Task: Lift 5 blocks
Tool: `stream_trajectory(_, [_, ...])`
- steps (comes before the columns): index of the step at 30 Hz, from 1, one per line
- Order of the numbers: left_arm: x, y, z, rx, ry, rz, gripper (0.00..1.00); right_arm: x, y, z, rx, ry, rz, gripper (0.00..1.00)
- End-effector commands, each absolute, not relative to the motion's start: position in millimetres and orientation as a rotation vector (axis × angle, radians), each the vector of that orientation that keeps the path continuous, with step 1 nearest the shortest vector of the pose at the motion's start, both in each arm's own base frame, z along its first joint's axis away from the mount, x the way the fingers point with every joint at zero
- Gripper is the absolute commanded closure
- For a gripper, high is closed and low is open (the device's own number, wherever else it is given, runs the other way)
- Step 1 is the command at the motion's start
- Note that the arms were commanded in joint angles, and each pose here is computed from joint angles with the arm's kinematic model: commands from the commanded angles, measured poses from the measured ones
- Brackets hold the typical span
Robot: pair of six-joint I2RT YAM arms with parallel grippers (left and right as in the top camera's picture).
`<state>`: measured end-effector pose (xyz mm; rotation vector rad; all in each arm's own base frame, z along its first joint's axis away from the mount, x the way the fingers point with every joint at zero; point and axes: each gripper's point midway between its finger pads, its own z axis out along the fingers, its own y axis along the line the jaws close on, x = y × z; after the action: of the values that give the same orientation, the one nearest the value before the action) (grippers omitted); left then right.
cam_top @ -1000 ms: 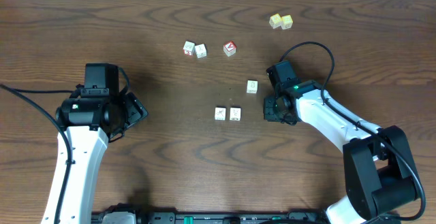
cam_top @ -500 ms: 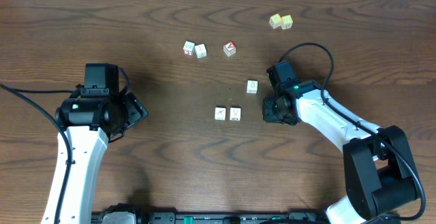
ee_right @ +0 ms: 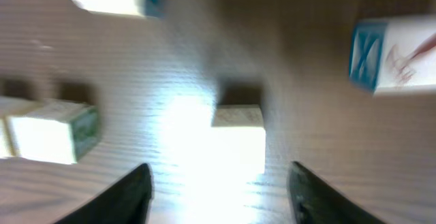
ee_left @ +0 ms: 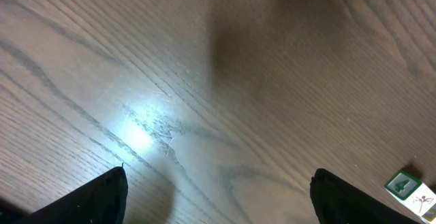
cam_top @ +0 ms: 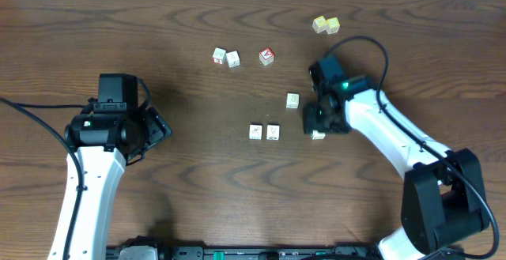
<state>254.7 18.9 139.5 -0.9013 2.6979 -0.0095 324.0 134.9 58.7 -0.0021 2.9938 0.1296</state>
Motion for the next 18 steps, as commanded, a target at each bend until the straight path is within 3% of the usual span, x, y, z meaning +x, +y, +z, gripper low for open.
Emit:
stream_trajectory(1, [253, 22, 138, -0.913, 2.699, 0.007, 0.14, 355, 146, 93, -0.067, 2.886, 0.173, 0.34])
stream_trajectory(7, [253, 22, 138, -0.913, 2.699, 0.007, 0.14, 385, 166, 111, 0.118, 2.76, 0.283, 0.32])
stream_trajectory(9, [253, 22, 138, -0.913, 2.699, 0.007, 0.14, 391, 171, 108, 0.152, 2.739, 0.287, 0.25])
stream_trajectory(12, [253, 22, 138, -0.913, 2.699, 0.007, 0.14, 397, 178, 94, 0.231, 2.731, 0.263, 0.18])
stream_trajectory(18, [253, 22, 138, -0.913, 2.699, 0.007, 0.14, 398, 187, 54, 0.254, 2.784, 0.199, 0.19])
